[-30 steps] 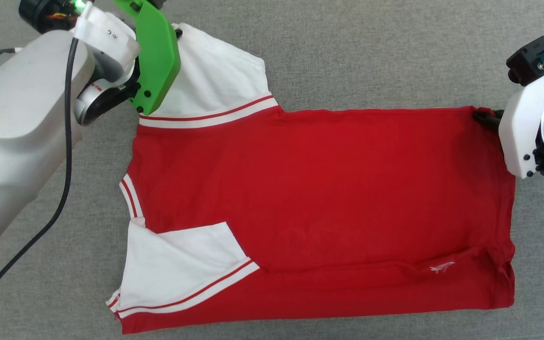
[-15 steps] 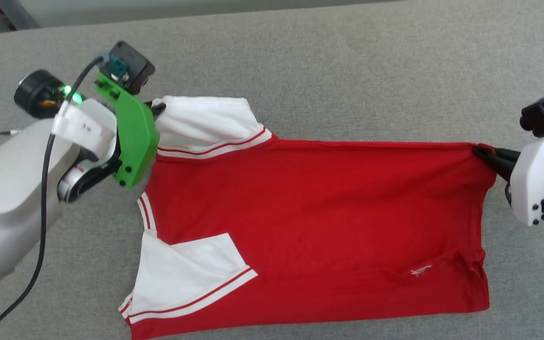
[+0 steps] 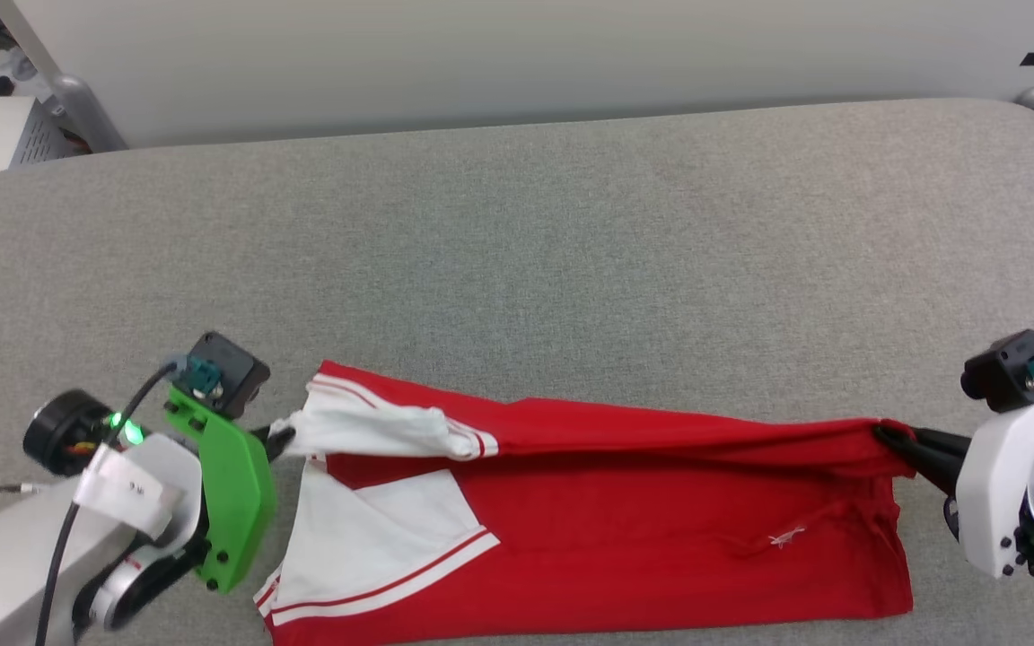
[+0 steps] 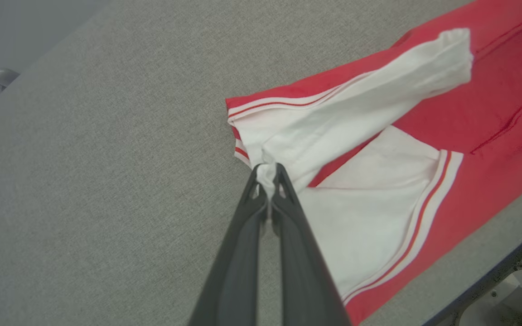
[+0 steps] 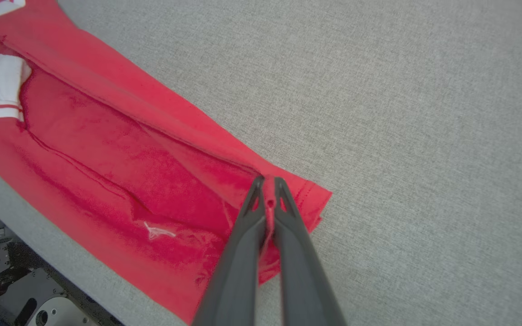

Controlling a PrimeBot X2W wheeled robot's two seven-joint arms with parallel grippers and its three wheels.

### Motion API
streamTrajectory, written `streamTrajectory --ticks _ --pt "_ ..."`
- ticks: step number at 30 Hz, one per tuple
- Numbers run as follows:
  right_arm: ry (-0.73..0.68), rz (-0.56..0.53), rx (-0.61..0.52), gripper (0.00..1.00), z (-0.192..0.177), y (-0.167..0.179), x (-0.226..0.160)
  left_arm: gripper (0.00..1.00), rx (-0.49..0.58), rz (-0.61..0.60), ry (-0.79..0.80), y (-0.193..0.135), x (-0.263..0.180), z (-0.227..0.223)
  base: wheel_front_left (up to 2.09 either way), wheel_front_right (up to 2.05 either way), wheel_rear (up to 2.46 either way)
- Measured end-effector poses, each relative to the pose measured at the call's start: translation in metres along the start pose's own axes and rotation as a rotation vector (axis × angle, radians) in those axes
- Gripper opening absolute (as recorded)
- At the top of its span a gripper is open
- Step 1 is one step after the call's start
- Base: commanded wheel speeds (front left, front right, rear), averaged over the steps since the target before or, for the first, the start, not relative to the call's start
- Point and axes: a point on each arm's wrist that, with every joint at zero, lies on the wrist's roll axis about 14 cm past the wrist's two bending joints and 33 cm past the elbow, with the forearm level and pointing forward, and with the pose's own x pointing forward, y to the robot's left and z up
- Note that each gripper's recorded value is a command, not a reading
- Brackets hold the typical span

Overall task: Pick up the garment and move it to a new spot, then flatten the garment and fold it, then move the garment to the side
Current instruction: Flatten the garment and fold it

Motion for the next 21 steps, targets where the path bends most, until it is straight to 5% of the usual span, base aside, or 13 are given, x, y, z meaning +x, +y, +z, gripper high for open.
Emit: streamTrajectory --ticks 19,20,21 --pt "0.157 0.020 0.222 0.00 -0.083 0.027 0.004 0.00 -0.221 -0.072 0.211 -0.049 0.010 -0.103 0.00 0.00 0.00" --pt "0.149 0.016 0.230 0.36 -0.083 0.027 0.004 0.00 -0.227 -0.070 0.208 -0.050 0.011 -0.103 0.00 0.00 0.00" --pt "0.138 0.016 0.235 0.97 -0.082 0.028 0.005 0.00 -0.236 -0.067 0.203 -0.050 0.012 -0.103 0.00 0.00 0.00"
